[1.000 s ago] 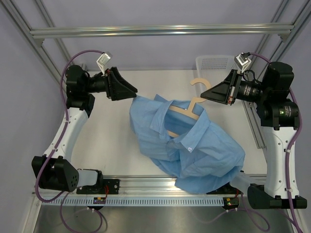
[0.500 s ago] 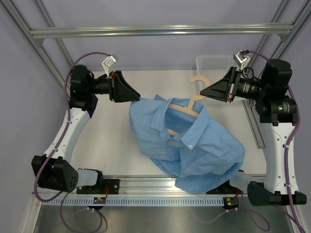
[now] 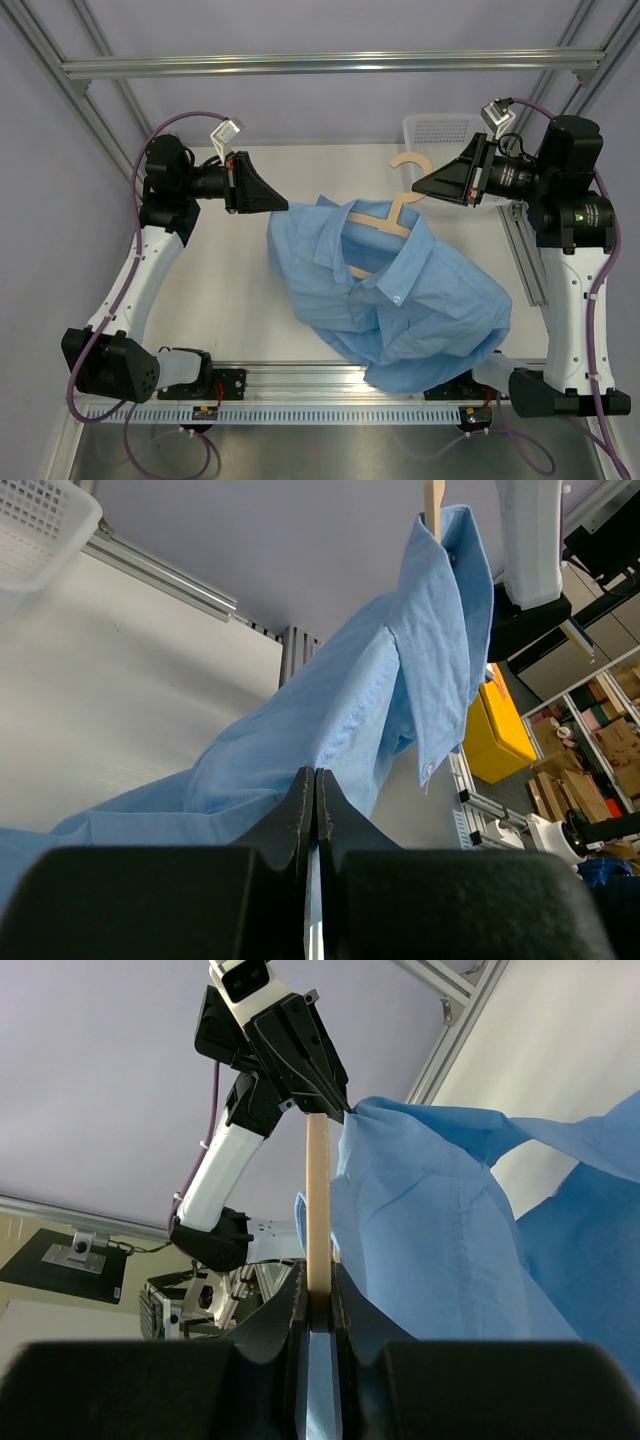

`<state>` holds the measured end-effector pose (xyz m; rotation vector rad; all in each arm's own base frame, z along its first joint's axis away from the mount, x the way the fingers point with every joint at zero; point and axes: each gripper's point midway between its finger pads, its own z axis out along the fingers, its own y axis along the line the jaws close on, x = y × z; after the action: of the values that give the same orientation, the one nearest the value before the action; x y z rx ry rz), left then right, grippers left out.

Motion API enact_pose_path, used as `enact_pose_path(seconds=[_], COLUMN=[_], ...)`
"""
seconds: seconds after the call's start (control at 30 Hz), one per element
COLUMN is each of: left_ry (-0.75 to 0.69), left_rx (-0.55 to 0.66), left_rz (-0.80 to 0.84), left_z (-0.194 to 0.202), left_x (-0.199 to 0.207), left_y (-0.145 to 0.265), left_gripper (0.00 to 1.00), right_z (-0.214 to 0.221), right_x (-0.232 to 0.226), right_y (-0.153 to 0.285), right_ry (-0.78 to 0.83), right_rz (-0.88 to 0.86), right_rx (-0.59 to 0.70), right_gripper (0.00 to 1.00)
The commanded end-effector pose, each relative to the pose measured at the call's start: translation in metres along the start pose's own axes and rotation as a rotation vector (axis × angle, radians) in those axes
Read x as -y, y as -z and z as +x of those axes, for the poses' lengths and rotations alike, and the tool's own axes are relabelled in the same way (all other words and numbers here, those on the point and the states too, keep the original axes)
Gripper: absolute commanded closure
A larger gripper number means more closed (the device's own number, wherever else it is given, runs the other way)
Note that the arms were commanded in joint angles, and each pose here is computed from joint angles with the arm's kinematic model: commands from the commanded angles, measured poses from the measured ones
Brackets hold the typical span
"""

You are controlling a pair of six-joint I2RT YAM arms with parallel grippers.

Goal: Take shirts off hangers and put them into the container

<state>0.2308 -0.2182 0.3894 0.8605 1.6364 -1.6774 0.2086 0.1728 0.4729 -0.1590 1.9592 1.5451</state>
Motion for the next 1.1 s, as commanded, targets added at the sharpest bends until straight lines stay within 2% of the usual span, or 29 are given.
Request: enact_pose_path(seconds=[0.0, 0.37, 0.47, 0.53, 0.57, 0.7, 0.87, 0.93, 0.97, 1.07], left_ry=[-0.024, -0.003, -0.021, 0.034, -0.016, 0.0, 0.021, -0.025, 0.056, 0.06], left_rx=[-0.009, 0.003, 0.024, 0.041, 0.057, 0.086, 0.082, 0.101, 0.125, 0.202], left_rz=[-0.015, -0.096, -0.117, -0.113, -0.1, -0.075, -0.086, -0.168, -0.284, -0.42], left_z=[0.002, -0.001, -0.001, 0.002, -0.003, -0.005, 0.001, -0.005, -0.003, -0.018], left_x=[0.007, -0.004, -0.004, -0.006, 0.0, 0.009, 0.008, -0.004, -0.023, -0.047], left_y=[0.0, 0.002, 0.002, 0.001, 0.001, -0.004, -0.004, 0.001, 0.007, 0.027], left_gripper=[1.0, 1.0, 1.0, 1.0, 1.0, 1.0, 1.0, 1.0, 1.0, 1.0], right_z=[-0.003, -0.011, -0.012, -0.016, -0.019, -0.032, -0.043, -0.041, -0.036, -0.023], right_x=[-0.011, 0.015, 0.015, 0.008, 0.005, -0.003, -0.004, -0.002, -0.005, -0.003], right_y=[0.004, 0.008, 0.006, 0.003, 0.002, -0.004, -0.006, -0.006, -0.005, 0.0], right_ry=[0.017, 0.025, 0.018, 0.033, 0.032, 0.03, 0.05, 0.036, 0.03, 0.02], right_rz=[0.011, 0.183, 0.17, 0.118, 0.104, 0.047, 0.054, 0.061, 0.05, 0.067], right_rx=[0.024, 0.095, 0.087, 0.075, 0.077, 0.084, 0.092, 0.085, 0.073, 0.074], right_gripper=[1.0, 1.0, 1.0, 1.0, 1.0, 1.0, 1.0, 1.0, 1.0, 1.0])
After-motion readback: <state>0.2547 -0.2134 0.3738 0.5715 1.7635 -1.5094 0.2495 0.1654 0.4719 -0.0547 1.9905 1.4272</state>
